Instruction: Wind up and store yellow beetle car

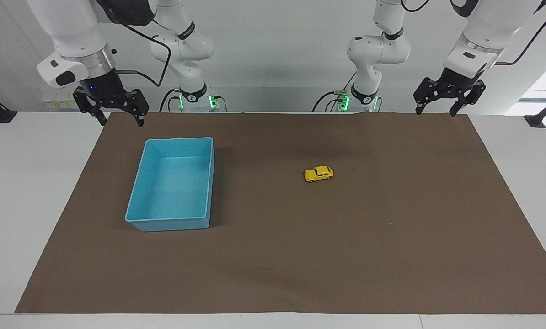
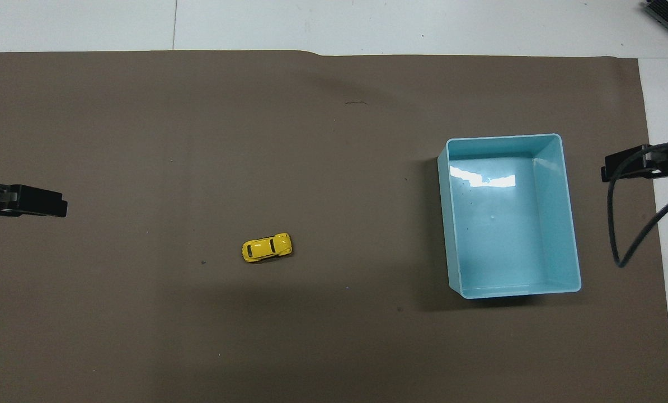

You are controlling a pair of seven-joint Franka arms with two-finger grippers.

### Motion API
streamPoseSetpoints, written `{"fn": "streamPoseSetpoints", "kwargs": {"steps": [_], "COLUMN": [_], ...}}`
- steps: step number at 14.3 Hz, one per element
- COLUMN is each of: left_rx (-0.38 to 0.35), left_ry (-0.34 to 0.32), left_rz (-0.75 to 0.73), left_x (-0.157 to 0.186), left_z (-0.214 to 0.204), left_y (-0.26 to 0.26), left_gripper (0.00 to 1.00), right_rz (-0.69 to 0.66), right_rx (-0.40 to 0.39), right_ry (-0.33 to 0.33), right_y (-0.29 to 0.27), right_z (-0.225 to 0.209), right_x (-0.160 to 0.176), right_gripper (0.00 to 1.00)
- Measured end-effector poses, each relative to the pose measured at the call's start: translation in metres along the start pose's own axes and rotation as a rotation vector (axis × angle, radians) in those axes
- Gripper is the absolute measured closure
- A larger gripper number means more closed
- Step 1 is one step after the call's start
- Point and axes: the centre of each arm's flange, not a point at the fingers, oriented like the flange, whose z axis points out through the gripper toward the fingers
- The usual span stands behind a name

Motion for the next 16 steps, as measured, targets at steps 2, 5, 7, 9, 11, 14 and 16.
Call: {"fn": "streamPoseSetpoints", "kwargs": {"steps": [2,5,7,9,11,14,16], "left_rx": [0.0,0.0,0.0,0.0,0.003,0.007,0.004], "left_ry": [0.001,0.001,0.001,-0.003,-0.014,-0.035,-0.05], "left_rz": [0.0,-0.06,-0.141,-0.23,-0.352,-0.549,-0.682], "left_x": [0.0,0.0,0.0,0.001,0.002,0.005,0.007], "left_z": [0.0,0.0,0.0,0.002,0.007,0.021,0.032], "left_y": [0.0,-0.001,-0.004,-0.004,-0.001,0.01,0.02], "left_gripper": [0.0,0.0,0.0,0.0,0.0,0.0,0.0], "right_rz": [0.0,0.0,0.0,0.0,0.0,0.0,0.0], "right_rx": [0.0,0.0,0.0,0.0,0.0,0.0,0.0], "right_ry": [0.0,0.0,0.0,0.0,0.0,0.0,0.0], "right_y": [0.0,0.0,0.0,0.0,0.0,0.0,0.0], "right_z": [0.0,0.0,0.0,0.0,0.0,0.0,0.0], "right_x": [0.0,0.0,0.0,0.0,0.0,0.0,0.0], "right_gripper": [0.0,0.0,0.0,0.0,0.0,0.0,0.0]}}
